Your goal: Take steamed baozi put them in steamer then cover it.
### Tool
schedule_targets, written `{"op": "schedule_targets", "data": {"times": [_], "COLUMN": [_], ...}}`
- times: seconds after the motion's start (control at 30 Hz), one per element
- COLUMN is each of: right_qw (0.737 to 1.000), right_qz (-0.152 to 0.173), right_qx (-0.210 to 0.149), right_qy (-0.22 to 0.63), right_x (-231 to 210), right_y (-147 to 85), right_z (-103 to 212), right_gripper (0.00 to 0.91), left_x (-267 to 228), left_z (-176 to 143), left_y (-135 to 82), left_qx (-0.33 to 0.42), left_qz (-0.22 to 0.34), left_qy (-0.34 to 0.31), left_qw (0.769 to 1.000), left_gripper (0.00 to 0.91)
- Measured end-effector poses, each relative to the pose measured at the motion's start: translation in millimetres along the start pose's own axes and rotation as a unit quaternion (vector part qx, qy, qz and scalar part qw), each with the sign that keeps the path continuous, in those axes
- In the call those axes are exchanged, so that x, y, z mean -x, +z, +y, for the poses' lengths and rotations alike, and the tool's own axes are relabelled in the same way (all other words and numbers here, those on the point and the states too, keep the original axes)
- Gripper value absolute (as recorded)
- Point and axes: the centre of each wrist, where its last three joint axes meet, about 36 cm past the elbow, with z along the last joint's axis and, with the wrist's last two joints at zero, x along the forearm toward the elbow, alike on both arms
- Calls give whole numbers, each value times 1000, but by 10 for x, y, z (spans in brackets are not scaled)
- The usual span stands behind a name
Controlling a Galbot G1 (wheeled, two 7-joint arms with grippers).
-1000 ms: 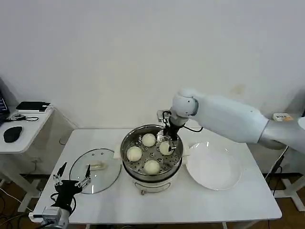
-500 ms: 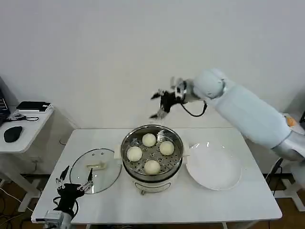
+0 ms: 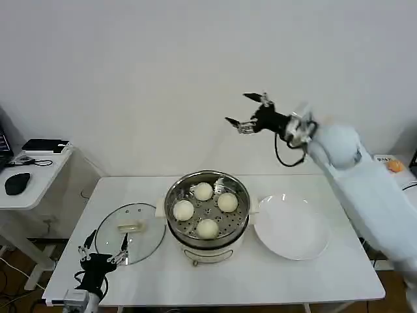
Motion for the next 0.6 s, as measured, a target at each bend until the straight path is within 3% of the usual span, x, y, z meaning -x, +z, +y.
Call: {"op": "schedule_targets", "data": {"times": [0.27, 0.6], "right_qw": [990, 959], "right_qz": [-23, 30], "right_qx": [96, 191], "right_qy": [103, 206], "right_x": [-729, -1677], "right_y": [678, 1425], "right_z": [551, 1227], "right_gripper": [907, 907], "left_x": [78, 187], "left_z": [2, 52], "left_y": [18, 81], "left_qx": [11, 55], "left_qz": [-8, -19], "left_qy": [1, -4], "left_qw": [1000, 998], "left_gripper": [907, 907]}}
